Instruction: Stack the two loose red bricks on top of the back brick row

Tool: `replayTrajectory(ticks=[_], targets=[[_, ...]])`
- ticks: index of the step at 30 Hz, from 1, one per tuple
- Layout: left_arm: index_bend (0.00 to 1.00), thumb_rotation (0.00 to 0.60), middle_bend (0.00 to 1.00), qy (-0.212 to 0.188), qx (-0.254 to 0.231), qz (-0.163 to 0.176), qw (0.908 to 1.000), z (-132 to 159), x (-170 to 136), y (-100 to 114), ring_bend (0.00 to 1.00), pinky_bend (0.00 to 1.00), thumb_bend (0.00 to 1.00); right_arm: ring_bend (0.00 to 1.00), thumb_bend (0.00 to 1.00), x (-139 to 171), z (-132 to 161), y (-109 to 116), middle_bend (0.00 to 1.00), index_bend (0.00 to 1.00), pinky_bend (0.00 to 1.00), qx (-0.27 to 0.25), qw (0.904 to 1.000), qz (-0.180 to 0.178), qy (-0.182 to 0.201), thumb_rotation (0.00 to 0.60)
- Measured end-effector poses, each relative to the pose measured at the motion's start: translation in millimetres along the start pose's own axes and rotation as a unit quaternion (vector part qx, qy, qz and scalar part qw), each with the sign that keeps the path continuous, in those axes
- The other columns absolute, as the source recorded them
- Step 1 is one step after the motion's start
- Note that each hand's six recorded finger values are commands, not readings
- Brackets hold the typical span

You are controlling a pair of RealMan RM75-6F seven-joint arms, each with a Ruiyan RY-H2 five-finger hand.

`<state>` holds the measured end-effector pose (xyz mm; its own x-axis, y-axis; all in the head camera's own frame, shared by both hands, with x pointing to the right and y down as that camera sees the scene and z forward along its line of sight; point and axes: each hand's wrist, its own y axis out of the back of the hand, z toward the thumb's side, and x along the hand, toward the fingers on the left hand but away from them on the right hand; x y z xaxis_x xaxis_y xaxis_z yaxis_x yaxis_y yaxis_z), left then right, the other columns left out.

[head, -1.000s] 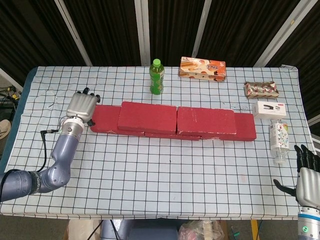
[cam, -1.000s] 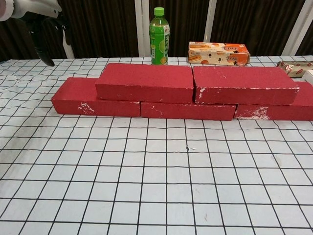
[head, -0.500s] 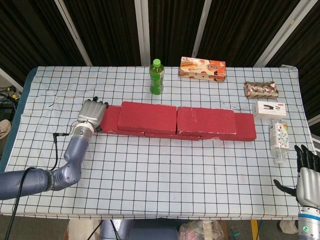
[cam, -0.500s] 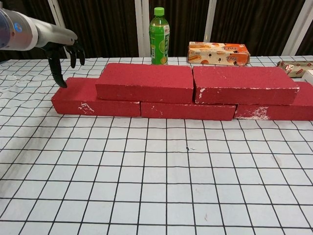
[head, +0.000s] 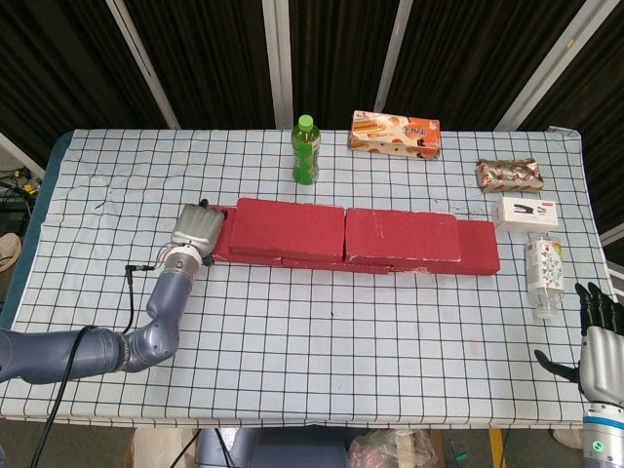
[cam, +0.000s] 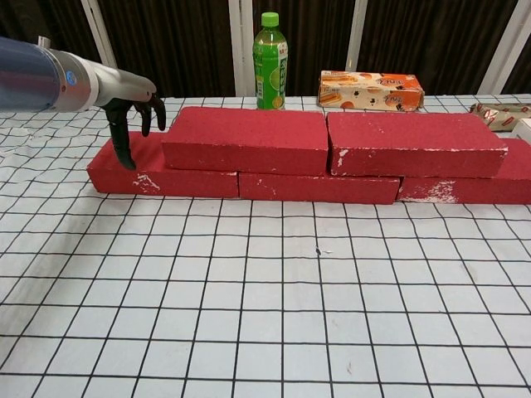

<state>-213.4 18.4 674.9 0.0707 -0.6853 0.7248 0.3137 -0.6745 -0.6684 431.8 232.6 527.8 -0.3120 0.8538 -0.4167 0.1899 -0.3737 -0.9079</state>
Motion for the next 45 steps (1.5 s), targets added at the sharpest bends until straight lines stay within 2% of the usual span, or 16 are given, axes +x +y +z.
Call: replayTrajectory(ticks=[16, 25, 28, 32, 36, 39, 42, 45], targets=[[0.23, 0.600, 0.27, -0.017, -0.003, 0.007, 0.9998, 23.8, -0.2, 5.6, 0.12, 0.28, 0.00, 0.00, 0.15, -0.3, 0.5, -0.2, 0.00, 0.00, 0.00, -0.001, 1.0000, 0.001, 0.002, 0.600], [0.27, 0.600, 0.27, -0.010, 0.011, 0.009, 0.9998, 23.2, -2.9, 7.5, 0.12, 0.29, 0.00, 0.00, 0.15, -0.3, 0.5, -0.3, 0.00, 0.00, 0.00, -0.001, 1.0000, 0.001, 0.002, 0.600], [0.26, 0.600, 0.26, 0.004, 0.024, 0.007, 0.9997, 16.1, -4.0, 6.4, 0.12, 0.29, 0.00, 0.00, 0.15, 0.1, 0.4, -0.3, 0.00, 0.00, 0.00, -0.002, 1.0000, 0.002, 0.002, 0.600], [0.21, 0.600, 0.21, 0.029, 0.023, -0.016, 0.9992, 0.1, -8.9, 3.5, 0.12, 0.29, 0.00, 0.00, 0.15, -0.1, 0.0, 0.0, 0.00, 0.00, 0.00, -0.002, 1.0000, 0.002, 0.002, 0.600], [0.18, 0.600, 0.16, 0.053, 0.004, -0.021, 0.9984, -25.4, -22.5, 13.4, 0.10, 0.29, 0.00, 0.00, 0.15, -0.1, 0.6, -0.7, 0.00, 0.00, 0.00, -0.001, 1.0000, 0.003, 0.003, 0.600], [0.18, 0.600, 0.13, 0.056, -0.031, -0.008, 0.9979, -43.3, -39.5, 20.5, 0.08, 0.28, 0.00, 0.00, 0.15, 0.5, 2.5, -2.2, 0.00, 0.00, 0.00, 0.000, 1.0000, 0.007, 0.007, 0.600], [0.18, 0.600, 0.11, 0.054, -0.066, 0.016, 0.9963, -62.0, -57.9, 17.3, 0.07, 0.27, 0.00, 0.00, 0.15, 1.5, 6.8, -4.9, 0.00, 0.00, 0.00, 0.005, 0.9997, 0.013, 0.018, 0.600], [0.18, 0.600, 0.09, 0.050, -0.075, 0.060, 0.9941, -84.0, -75.4, 7.9, 0.04, 0.24, 0.00, 0.00, 0.15, 2.6, 13.5, -7.9, 0.00, 0.00, 0.00, 0.014, 0.9990, 0.018, 0.037, 0.600]])
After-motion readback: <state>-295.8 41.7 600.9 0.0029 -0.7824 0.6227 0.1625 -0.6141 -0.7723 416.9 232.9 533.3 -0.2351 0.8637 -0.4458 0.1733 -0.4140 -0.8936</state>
